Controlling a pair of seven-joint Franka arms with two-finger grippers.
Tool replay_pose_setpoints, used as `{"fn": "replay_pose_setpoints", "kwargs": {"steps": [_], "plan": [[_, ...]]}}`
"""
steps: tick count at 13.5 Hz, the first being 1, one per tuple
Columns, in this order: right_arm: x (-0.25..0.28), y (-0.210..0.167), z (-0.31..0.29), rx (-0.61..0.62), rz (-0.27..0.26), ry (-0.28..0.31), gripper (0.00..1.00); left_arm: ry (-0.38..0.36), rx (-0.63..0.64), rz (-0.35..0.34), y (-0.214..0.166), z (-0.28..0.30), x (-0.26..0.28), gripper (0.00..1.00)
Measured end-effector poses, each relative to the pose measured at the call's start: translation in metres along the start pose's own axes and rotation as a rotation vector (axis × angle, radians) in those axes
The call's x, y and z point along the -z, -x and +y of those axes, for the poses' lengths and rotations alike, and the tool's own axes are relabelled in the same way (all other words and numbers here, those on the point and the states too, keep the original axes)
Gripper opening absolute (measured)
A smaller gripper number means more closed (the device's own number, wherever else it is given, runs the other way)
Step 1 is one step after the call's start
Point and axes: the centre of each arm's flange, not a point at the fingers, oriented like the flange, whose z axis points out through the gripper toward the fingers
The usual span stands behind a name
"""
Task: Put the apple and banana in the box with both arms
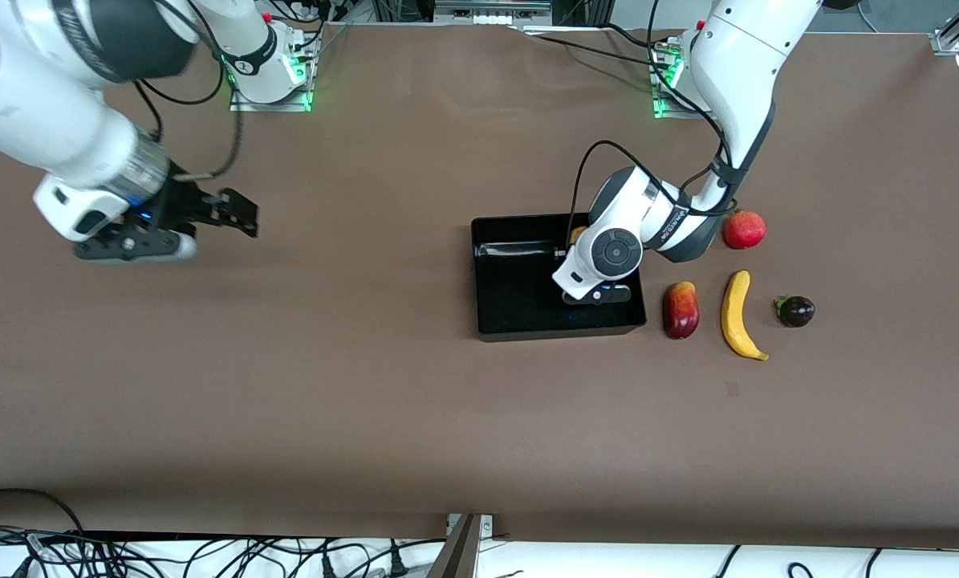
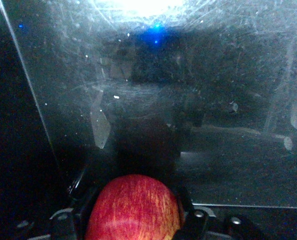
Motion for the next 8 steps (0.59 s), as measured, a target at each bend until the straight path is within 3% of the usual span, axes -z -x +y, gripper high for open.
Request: {"fn": "replay_pose_setpoints", "kwargs": {"steps": [3, 6, 8], "plan": [[0.011, 0.013, 0.032, 0.03, 0.005, -0.02, 1.0, 0.012, 0.009, 0.016, -0.005, -0.003, 0.035, 1.0], [0.015, 0.013, 0.058, 0.058, 0.01, 0.008, 1.0, -0.002, 0.039, 0.0, -0.012, -0.022, 0.125, 1.0], [0.015, 0.012, 0.065, 0.074, 0.011, 0.029, 1.0, -0.033, 0.044, 0.043, -0.026, -0.064, 0.179, 1.0]]}}
